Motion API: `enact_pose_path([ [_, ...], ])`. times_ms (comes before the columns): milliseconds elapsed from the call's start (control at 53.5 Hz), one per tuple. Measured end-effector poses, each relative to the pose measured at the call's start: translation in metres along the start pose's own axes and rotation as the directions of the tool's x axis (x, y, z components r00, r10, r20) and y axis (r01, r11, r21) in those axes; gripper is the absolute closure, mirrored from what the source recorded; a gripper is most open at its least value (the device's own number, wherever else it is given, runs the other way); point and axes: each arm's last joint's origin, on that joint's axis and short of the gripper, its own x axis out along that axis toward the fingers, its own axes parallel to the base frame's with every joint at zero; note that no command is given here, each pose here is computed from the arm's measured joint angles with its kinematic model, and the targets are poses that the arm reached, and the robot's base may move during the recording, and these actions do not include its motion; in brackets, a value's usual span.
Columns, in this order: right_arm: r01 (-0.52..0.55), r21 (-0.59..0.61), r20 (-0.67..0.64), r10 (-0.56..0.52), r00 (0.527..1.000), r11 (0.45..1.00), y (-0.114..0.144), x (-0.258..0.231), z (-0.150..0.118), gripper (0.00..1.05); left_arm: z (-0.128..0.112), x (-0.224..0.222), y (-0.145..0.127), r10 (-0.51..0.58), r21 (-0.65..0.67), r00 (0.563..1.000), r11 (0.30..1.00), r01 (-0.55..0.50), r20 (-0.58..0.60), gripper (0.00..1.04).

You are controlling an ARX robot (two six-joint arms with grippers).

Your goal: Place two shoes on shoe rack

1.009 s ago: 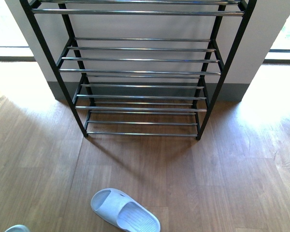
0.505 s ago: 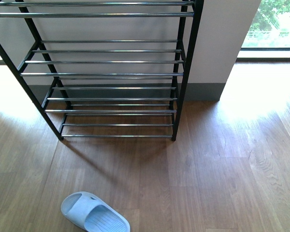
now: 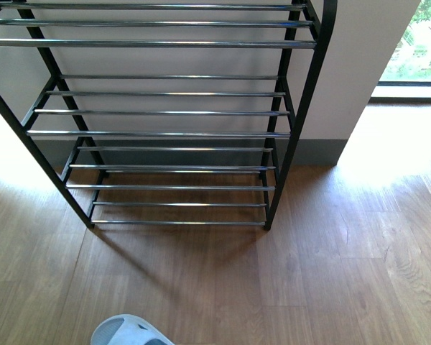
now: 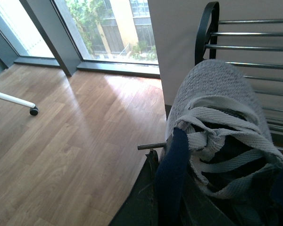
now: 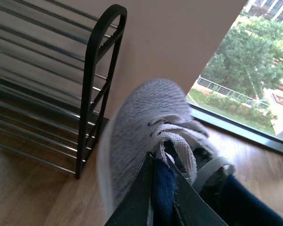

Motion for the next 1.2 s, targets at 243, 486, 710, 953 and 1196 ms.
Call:
enact_pose_path([
  [243, -0.001, 0.0, 0.001, 0.001, 1.0, 1.0, -0.0001, -0.0001, 0.0, 1.03, 0.0, 0.0001, 0.0008, 0.025, 0.0, 1.0, 1.0, -0.025, 0.0, 1.03],
  [486, -0.007, 0.001, 0.003, 0.007, 1.0, 1.0, 0.0001, -0.0001, 0.0001, 1.03, 0.0, 0.0001, 0.0003, 0.005, -0.001, 1.0, 1.0, -0.005, 0.0, 1.03],
  [710, 0.008, 0.001, -0.003, -0.008, 1.0, 1.0, -0.0003, -0.0001, -0.0002, 1.03, -0.0001, 0.0001, 0.0006, 0.017, 0.0, 1.0, 1.0, -0.017, 0.0, 1.03],
  [953, -0.007, 0.001, 0.003, 0.007, 1.0, 1.0, 0.0002, 0.0, 0.0001, 1.03, 0.0, 0.0001, 0.0004, 0.008, -0.001, 1.0, 1.0, -0.008, 0.0, 1.03],
  [1196, 0.013, 0.001, -0.004, -0.013, 1.0, 1.0, -0.0007, -0.0001, -0.0002, 1.03, 0.0003, 0.0, 0.0006, 0.012, -0.001, 1.0, 1.0, -0.012, 0.001, 1.03],
])
